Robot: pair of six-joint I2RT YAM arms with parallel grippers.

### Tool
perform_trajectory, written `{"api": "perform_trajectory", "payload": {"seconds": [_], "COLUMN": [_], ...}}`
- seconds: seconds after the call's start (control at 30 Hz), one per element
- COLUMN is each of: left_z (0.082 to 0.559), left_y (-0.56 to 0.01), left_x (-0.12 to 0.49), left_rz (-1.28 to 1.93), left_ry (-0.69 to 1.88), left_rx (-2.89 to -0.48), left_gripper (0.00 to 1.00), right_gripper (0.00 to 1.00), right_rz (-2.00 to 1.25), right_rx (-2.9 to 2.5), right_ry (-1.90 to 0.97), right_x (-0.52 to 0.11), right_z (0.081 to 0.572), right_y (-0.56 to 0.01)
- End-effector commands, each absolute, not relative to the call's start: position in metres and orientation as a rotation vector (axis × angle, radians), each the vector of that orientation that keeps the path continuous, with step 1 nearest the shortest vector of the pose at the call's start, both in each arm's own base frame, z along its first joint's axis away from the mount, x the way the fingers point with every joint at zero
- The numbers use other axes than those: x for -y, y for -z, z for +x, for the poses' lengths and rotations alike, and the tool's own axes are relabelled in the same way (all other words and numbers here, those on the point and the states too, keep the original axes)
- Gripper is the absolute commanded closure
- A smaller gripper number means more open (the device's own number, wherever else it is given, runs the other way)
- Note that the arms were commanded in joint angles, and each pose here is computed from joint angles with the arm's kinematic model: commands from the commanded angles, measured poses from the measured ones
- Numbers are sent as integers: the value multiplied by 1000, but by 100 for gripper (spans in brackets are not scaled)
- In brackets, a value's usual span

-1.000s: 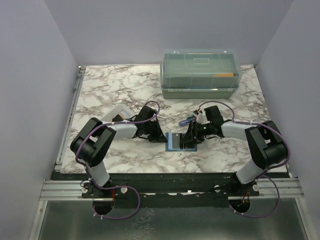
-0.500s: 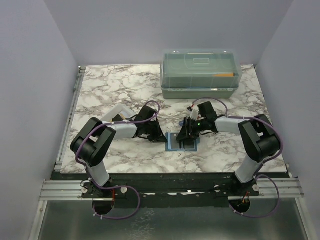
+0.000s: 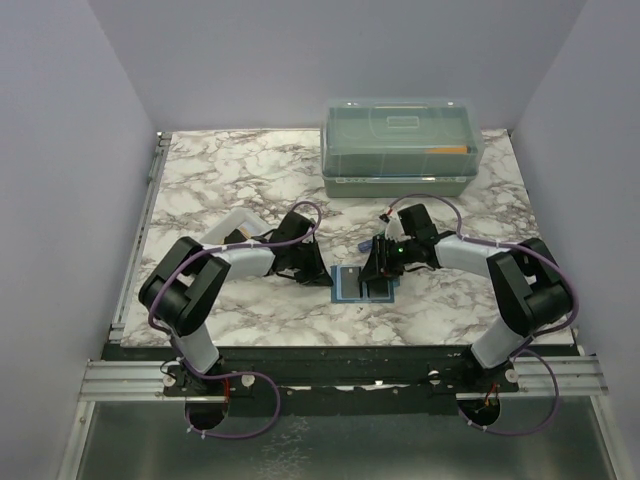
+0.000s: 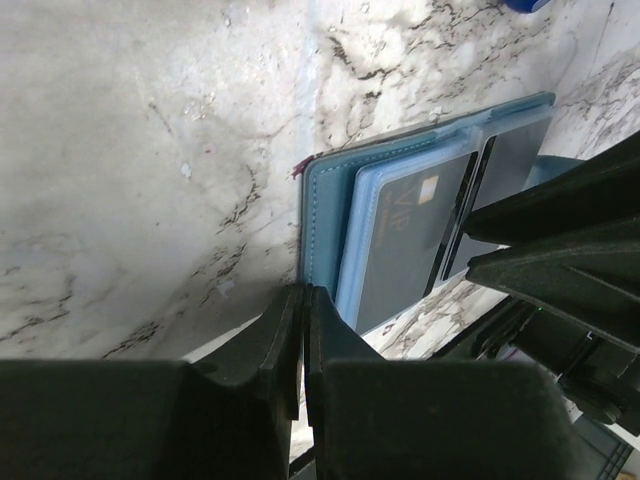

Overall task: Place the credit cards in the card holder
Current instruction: Insert the credit card into the card holder, then turn over the card slot in the card holder.

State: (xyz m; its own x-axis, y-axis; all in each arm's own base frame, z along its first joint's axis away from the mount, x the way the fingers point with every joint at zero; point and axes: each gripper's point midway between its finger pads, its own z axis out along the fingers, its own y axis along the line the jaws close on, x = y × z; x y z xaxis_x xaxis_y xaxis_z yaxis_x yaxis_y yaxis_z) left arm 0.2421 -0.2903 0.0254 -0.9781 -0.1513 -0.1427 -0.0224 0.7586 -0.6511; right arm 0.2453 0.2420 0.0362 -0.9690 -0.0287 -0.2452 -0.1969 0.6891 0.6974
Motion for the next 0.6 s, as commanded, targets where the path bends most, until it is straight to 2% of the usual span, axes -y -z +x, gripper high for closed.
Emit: {"api": "perform_trajectory", "payload": {"seconds": [0.0,0.3,0.57], "left_z": [233,231,229], "left_y": [-28,-59,-69], "left_x": [281,292,307], "left_rz": [-117,-85,-72], "left_ry": [963,1090,1239], "left_rx": [-2790,-2736,-2706], "left_gripper": [89,81,73], "right_gripper": [70,86,94], "right_rz": [-189,-192,-150], "right_rx": [-2716,-2730,-2780], "right_ry": [-1111,-1076,-999], "right_x": [-238,-240,-232], "right_z": [235,242,241], "right_y": [-31,-19,-1]}}
